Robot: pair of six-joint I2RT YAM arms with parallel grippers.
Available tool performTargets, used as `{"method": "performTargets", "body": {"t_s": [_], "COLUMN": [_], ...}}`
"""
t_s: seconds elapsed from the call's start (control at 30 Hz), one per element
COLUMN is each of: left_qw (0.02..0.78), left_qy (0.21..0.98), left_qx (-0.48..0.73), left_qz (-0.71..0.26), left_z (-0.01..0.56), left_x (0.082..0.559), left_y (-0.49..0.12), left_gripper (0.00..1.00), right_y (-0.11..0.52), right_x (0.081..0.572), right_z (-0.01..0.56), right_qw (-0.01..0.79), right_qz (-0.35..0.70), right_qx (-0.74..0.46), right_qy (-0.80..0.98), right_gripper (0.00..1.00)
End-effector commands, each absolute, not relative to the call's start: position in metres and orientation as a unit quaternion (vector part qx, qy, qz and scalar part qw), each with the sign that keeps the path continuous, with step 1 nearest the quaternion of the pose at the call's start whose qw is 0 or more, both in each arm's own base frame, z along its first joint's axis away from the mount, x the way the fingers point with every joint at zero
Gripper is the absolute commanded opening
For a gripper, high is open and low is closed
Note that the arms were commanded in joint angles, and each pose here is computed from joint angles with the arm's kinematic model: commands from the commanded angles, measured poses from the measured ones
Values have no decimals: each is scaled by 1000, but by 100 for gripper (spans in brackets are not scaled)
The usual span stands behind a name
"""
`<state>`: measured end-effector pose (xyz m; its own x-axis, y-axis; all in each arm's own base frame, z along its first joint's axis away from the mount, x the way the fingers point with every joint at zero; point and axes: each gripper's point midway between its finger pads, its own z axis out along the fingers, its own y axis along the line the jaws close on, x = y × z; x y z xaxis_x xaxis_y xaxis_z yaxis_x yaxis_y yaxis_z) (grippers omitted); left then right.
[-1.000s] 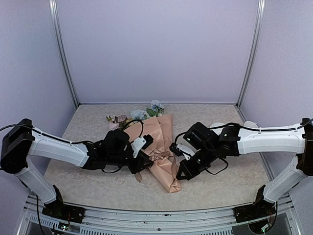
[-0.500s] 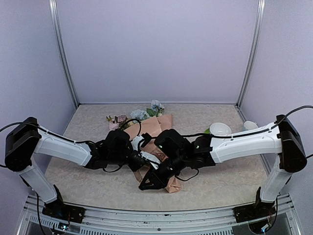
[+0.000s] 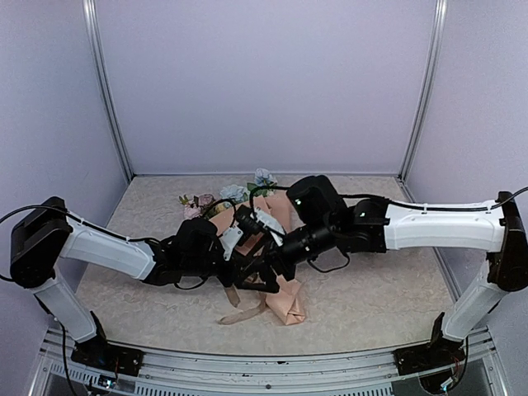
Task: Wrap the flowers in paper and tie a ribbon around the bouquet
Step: Cross the half-tied ribbon over the folded bouquet.
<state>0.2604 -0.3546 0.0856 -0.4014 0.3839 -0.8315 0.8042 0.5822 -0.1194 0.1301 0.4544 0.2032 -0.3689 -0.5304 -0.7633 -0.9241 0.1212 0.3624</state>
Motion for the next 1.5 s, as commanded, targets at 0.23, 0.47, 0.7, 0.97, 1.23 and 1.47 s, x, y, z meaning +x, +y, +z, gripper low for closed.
{"method": "performTargets", "body": {"t_s": [0.23,0.47,0.7,0.97,1.23,1.47], "left_qw": [424,416,411,407,403,403], "left_qy": [785,793,795,794,789,789], "left_qx": [355,343,346,352,361,362], "left_qz": [-281,-285,-282,-284,-291,-290], "left_z": [97,93,87,84,83,82], "left_x": [253,252,253,252,250,253], "left_y": [-362,-362,-363,-363,-366,-365], "left_gripper": [20,16,15,15,15,14], "right_y": [395,401,414,421,429,426], "right_x": [240,220,213,211,212,216], "right_z": [178,125,111,95,97,92], "right_qw": [307,224,200,178,169,167], "right_qz": [378,414,453,459,483,472], "right_qx": [-418,-414,-401,-402,-385,-378], "right_qy": [766,779,771,772,768,779], "right_gripper": [88,30,37,24,4,38]}}
